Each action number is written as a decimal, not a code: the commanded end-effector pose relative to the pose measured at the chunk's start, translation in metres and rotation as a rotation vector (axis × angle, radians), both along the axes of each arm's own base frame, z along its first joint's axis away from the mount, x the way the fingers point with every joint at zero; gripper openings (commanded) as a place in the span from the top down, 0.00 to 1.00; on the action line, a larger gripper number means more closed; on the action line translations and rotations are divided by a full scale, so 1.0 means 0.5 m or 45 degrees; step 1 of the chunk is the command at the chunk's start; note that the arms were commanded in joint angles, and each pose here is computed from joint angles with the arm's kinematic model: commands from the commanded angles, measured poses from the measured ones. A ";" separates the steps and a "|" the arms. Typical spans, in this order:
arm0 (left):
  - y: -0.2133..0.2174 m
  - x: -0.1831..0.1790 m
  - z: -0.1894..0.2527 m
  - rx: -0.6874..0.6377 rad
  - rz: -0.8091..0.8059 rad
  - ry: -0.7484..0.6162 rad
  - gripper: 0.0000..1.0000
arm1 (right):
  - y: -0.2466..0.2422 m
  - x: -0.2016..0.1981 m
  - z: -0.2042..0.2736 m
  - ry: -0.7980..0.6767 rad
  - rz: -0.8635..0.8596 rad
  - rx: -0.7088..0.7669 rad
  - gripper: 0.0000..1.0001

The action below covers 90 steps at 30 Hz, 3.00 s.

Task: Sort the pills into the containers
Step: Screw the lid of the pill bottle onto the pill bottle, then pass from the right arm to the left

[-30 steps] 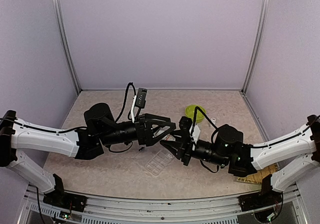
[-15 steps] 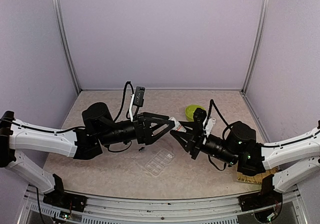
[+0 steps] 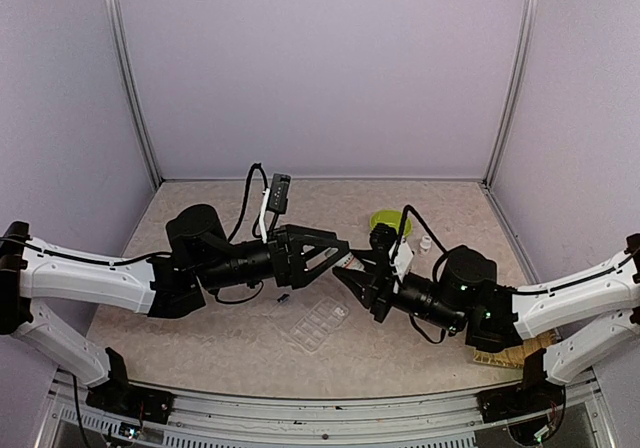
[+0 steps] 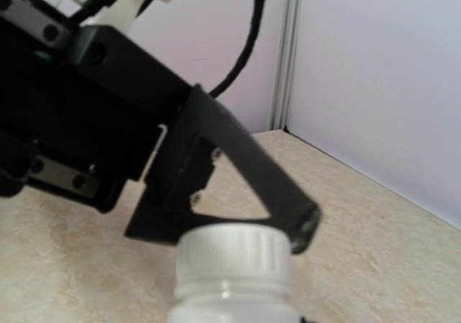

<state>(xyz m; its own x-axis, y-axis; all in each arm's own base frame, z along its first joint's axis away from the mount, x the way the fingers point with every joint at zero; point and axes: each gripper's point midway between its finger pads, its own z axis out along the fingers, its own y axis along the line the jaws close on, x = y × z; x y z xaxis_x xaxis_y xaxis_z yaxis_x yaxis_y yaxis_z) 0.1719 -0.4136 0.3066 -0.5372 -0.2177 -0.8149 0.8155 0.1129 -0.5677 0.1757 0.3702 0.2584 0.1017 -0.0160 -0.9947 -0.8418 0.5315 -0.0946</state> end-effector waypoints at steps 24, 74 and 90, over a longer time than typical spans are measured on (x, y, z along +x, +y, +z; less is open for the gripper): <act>0.002 0.059 -0.053 0.160 0.128 0.191 0.16 | -0.030 -0.019 0.021 -0.097 0.020 -0.010 1.00; -0.030 0.025 -0.039 0.111 -0.043 0.137 0.69 | -0.027 0.005 0.003 -0.072 -0.059 -0.066 1.00; -0.010 -0.061 0.015 -0.086 -0.260 -0.143 0.86 | -0.035 -0.059 0.065 0.257 0.202 0.291 1.00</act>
